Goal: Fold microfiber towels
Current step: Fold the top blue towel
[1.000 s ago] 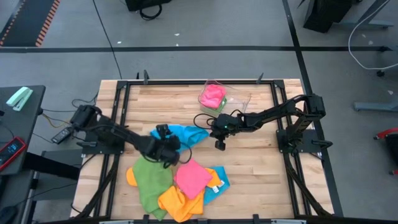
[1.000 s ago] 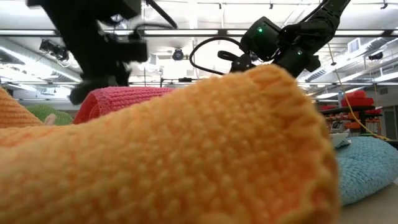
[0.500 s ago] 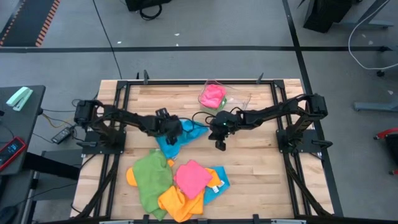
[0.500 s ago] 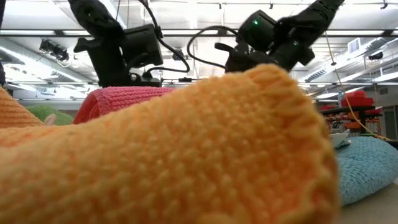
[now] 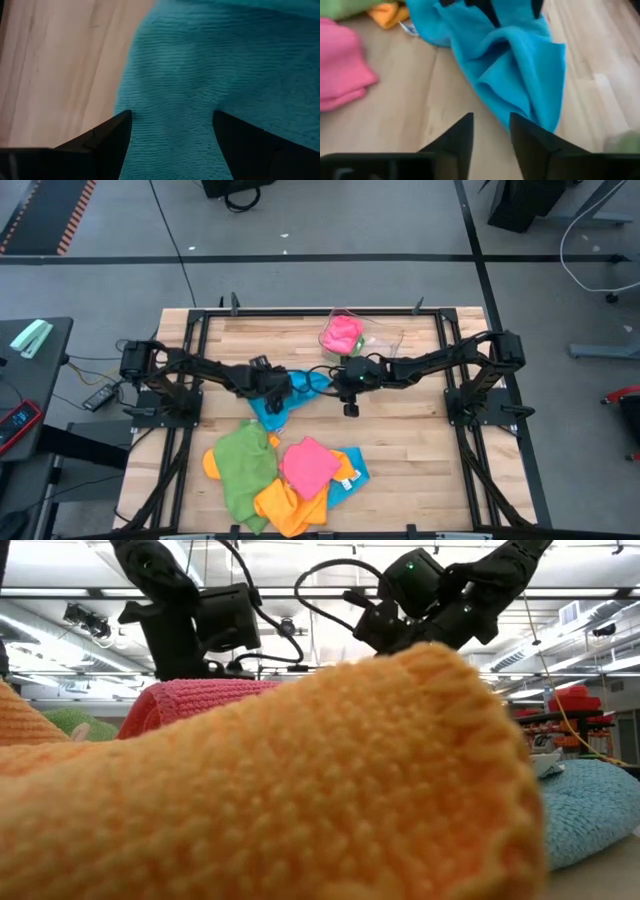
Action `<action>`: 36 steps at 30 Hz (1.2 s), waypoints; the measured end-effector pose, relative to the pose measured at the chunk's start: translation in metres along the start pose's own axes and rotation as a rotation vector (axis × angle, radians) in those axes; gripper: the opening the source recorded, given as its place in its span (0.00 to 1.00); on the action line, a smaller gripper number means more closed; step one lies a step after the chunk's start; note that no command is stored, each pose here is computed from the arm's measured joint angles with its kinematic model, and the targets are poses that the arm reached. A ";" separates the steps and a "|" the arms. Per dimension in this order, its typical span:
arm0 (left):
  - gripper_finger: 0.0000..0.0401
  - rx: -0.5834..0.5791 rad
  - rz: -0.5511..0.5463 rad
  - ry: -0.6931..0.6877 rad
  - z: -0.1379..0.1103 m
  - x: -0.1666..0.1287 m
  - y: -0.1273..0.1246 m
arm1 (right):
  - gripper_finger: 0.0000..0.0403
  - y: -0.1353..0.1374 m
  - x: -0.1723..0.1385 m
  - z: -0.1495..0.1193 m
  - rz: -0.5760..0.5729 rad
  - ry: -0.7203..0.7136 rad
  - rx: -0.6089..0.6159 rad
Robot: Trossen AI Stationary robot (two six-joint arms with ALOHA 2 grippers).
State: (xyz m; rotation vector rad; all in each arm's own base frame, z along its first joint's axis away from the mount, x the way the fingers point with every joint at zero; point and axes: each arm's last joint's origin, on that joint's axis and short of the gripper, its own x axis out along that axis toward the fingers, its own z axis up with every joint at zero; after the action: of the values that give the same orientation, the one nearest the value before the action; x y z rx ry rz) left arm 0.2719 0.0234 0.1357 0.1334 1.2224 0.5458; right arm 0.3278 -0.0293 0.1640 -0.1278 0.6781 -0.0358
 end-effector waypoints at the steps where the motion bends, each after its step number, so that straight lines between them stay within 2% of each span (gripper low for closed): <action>1: 0.71 0.007 -0.004 -0.003 0.000 -0.001 -0.002 | 0.39 0.000 0.003 -0.001 -0.010 -0.006 -0.005; 7: 0.71 0.028 -0.065 -0.032 0.002 -0.004 -0.010 | 0.47 0.000 0.025 -0.016 -0.056 0.035 -0.031; 11: 0.71 0.026 -0.067 -0.029 0.001 -0.004 -0.010 | 0.47 -0.007 0.037 -0.026 -0.137 0.096 -0.041; 15: 0.71 0.027 -0.066 -0.025 0.001 -0.004 -0.009 | 0.45 -0.014 0.043 -0.035 -0.158 0.133 -0.041; 19: 0.71 0.030 -0.065 -0.023 0.001 -0.004 -0.010 | 0.37 -0.014 0.045 -0.037 -0.157 0.141 -0.037; 23: 0.71 0.027 -0.065 -0.032 0.002 -0.004 -0.010 | 0.20 -0.012 0.045 -0.037 -0.151 0.131 0.006; 26: 0.71 0.044 -0.061 -0.030 0.001 -0.004 -0.009 | 0.05 -0.008 0.042 -0.032 -0.041 0.104 0.097; 27: 0.71 0.054 -0.058 -0.025 0.001 -0.004 -0.009 | 0.03 -0.006 0.039 -0.030 0.013 0.101 0.138; 32: 0.71 0.102 -0.045 -0.037 -0.001 -0.011 -0.012 | 0.03 0.004 0.014 0.009 0.260 -0.006 0.331; 36: 0.71 0.153 0.003 -0.078 -0.001 -0.021 -0.013 | 0.03 0.002 -0.015 0.043 0.323 -0.126 0.404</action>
State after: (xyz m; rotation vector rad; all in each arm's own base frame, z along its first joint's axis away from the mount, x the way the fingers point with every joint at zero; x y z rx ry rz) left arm 0.2706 0.0019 0.1486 0.2833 1.1876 0.4453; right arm 0.3430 -0.0216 0.2066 0.3660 0.5476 0.1444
